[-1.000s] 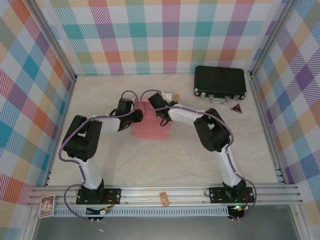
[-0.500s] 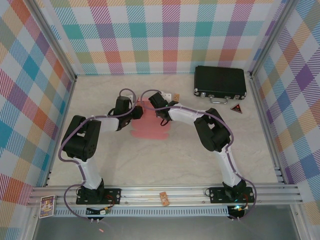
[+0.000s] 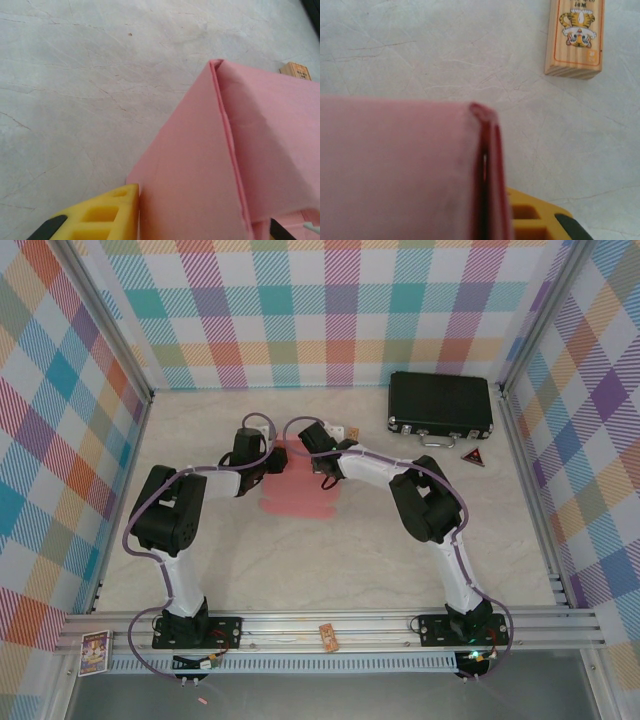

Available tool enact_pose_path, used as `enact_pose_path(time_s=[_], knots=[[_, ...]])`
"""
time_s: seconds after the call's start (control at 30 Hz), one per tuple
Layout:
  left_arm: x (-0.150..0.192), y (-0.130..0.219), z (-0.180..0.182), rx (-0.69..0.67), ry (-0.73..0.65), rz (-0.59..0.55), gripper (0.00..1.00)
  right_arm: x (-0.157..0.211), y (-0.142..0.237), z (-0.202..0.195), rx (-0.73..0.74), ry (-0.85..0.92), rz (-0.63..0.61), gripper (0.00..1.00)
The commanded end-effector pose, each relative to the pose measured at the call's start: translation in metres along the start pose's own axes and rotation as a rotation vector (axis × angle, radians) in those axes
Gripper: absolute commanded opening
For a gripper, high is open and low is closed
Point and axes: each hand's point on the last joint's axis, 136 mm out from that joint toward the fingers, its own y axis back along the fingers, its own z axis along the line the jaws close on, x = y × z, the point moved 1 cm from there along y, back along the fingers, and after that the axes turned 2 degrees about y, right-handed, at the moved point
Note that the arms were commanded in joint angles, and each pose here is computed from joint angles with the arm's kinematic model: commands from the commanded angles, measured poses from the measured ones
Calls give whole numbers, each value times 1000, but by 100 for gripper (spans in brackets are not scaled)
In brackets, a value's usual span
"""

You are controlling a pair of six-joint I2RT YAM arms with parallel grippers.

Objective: Fold the paper box

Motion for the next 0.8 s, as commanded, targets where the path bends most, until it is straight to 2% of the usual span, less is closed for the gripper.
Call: enact_pose_path(time_s=[0.0,0.13,0.37,0.53,0.77], knots=[[-6,-5,1,-13,-16,-24,25,23,-5,2,4,-50,103,15],[-8,-5,1,-33,-18,-38,25,23,-4,1,19,-106,101,14],[-8,-5,1,-67,2,-60,18,14,-4,-2,93,-175,70,9],[-8,-3,-1,-81,18,-83,13,11,-2,-5,154,-221,16,10],[-5,-5,-4,-67,-1,-69,13,9,-1,-2,160,-234,-2,16]])
